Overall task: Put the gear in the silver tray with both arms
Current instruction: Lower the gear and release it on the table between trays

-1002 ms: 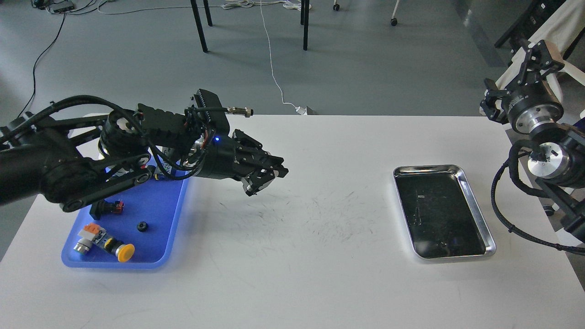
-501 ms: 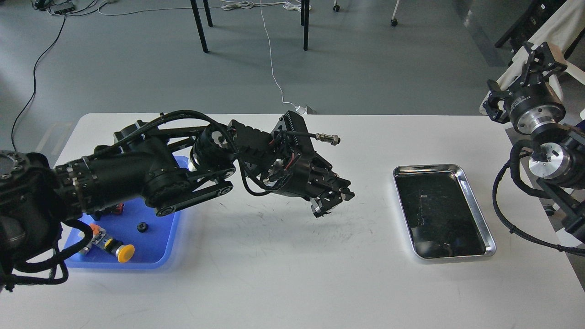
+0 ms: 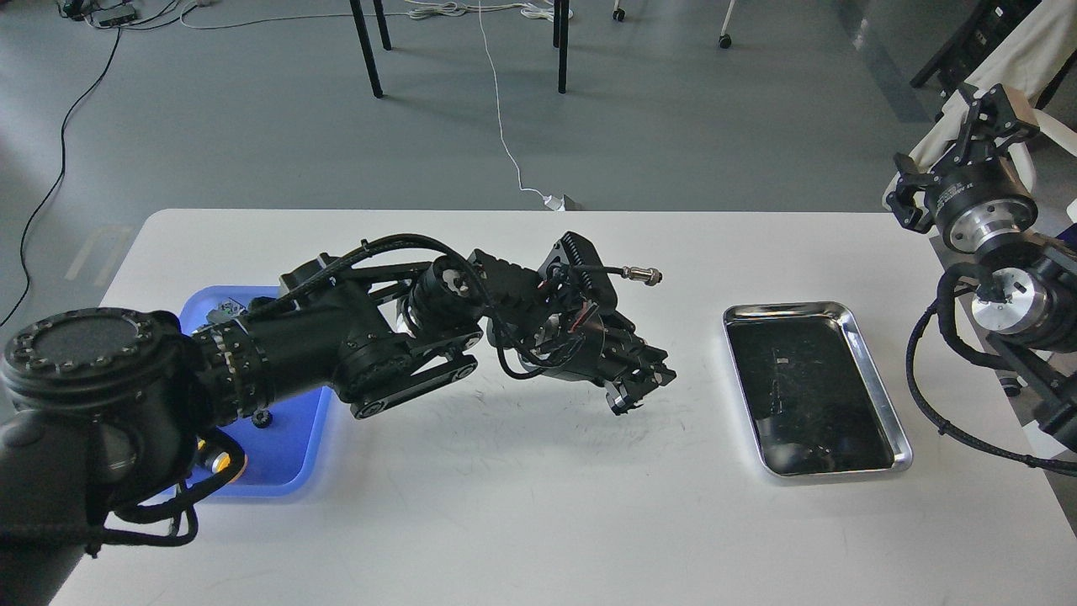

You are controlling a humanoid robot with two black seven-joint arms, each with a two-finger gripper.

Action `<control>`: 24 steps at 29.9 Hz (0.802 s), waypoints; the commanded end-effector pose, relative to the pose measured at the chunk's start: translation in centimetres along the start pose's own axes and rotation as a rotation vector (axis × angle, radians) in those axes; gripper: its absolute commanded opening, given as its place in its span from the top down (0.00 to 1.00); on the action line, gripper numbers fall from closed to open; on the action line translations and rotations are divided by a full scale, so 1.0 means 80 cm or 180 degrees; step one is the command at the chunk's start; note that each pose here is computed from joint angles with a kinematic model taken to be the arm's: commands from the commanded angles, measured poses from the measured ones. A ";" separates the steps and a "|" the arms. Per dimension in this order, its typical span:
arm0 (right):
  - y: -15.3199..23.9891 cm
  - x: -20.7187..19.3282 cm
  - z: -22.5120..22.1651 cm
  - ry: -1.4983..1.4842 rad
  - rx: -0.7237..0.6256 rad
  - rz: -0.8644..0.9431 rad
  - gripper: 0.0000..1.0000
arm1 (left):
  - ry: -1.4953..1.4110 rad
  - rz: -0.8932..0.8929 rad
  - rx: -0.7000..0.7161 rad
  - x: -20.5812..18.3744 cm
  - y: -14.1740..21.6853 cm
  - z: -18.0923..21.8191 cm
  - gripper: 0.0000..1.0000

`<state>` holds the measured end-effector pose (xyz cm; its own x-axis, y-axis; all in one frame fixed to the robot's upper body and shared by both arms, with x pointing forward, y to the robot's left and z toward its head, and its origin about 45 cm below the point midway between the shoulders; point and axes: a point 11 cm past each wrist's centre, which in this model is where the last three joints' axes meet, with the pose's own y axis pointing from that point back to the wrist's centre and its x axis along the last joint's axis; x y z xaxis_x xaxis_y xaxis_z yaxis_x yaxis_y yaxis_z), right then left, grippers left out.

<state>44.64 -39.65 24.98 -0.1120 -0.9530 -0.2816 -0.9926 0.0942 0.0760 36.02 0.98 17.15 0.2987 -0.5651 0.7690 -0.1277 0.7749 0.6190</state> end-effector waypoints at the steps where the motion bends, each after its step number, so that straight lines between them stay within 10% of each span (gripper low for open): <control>1: 0.000 0.001 -0.001 0.0012 -0.0001 0.0004 0.01 | 0.0060 -0.0021 0.0003 -0.010 -0.002 0.000 0.89; 24: 0.001 0.001 0.000 0.0024 -0.0008 0.0005 0.01 | 0.0229 -0.0063 0.0001 -0.036 -0.007 0.001 0.83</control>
<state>44.58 -39.72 24.88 -0.1134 -0.9548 -0.2749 -0.9923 0.0950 0.0794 35.29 2.11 14.74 0.3641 -0.5590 0.7449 -0.1232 0.7639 0.6334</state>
